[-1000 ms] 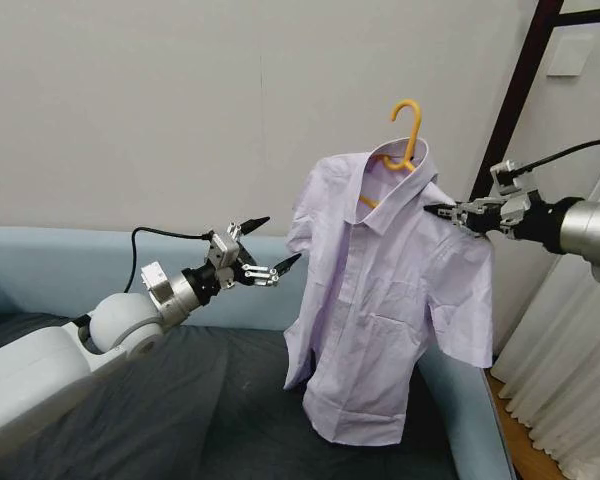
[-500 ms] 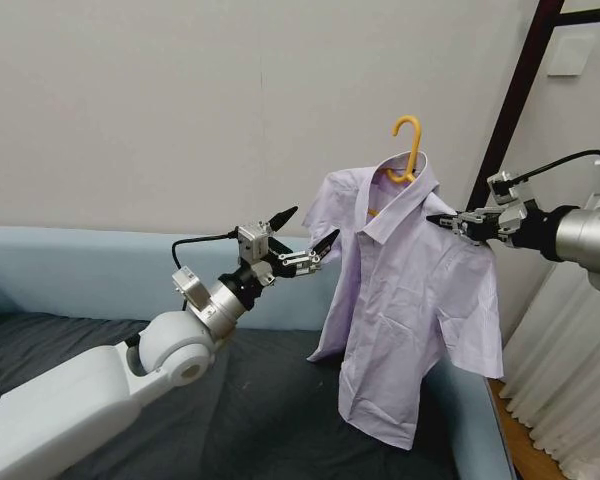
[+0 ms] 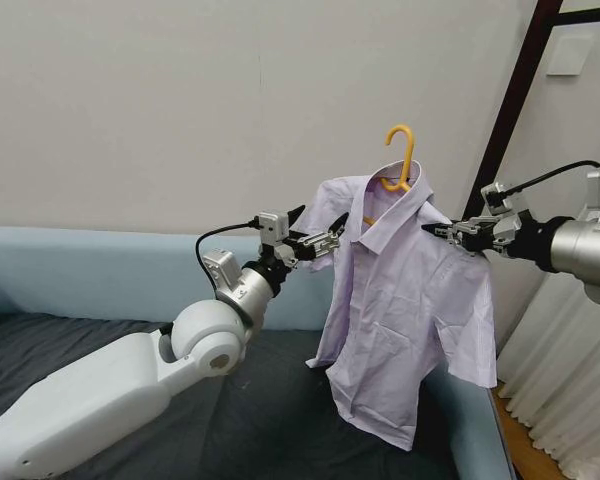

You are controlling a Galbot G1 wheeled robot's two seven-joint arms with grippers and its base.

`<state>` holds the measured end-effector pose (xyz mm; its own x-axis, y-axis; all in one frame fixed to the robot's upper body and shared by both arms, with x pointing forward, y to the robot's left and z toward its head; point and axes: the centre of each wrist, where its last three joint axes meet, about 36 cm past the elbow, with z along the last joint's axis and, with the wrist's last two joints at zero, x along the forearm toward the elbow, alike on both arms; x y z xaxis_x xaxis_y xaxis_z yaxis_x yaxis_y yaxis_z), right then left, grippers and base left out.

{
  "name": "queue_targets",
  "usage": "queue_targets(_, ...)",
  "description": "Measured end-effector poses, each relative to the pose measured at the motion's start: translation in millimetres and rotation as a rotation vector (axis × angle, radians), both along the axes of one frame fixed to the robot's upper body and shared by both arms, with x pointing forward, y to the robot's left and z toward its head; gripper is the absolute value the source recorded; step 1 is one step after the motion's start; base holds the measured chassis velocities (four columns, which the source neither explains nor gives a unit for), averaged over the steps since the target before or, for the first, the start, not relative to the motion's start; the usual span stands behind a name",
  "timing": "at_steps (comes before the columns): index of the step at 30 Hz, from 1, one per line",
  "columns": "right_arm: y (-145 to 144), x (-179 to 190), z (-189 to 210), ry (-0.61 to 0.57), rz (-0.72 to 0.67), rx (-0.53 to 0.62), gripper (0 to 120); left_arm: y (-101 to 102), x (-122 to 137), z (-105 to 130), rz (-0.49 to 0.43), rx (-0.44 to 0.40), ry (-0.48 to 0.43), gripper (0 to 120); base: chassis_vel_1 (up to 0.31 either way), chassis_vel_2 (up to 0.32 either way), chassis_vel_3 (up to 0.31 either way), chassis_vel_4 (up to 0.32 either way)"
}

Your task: Pick up the clothes from the sofa and hang them on the clothes hanger.

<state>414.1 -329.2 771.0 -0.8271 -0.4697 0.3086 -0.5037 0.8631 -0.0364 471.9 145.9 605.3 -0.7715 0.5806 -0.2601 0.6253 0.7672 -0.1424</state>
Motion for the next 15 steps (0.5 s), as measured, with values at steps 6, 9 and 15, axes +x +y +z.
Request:
queue_targets(6, 2.4, -3.6, 0.2, -0.002, 0.009, -0.003, 8, -8.5, 3.8, -3.1, 0.002, 0.006, 0.021, 88, 0.0, 0.0, 0.0, 0.0)
queue_targets(9, 5.2, -6.0, 0.1, -0.004, 0.017, -0.005, 8, -12.2, 4.8, -3.9, -0.001, 0.004, 0.029, 85, 0.0, 0.0, 0.0, 0.0)
queue_targets(15, 7.7, -8.3, -0.5, -0.003, 0.023, -0.007, 8, -19.5, 7.7, -7.3, -0.009, 0.012, 0.041, 75, 0.0, 0.0, 0.0, 0.0)
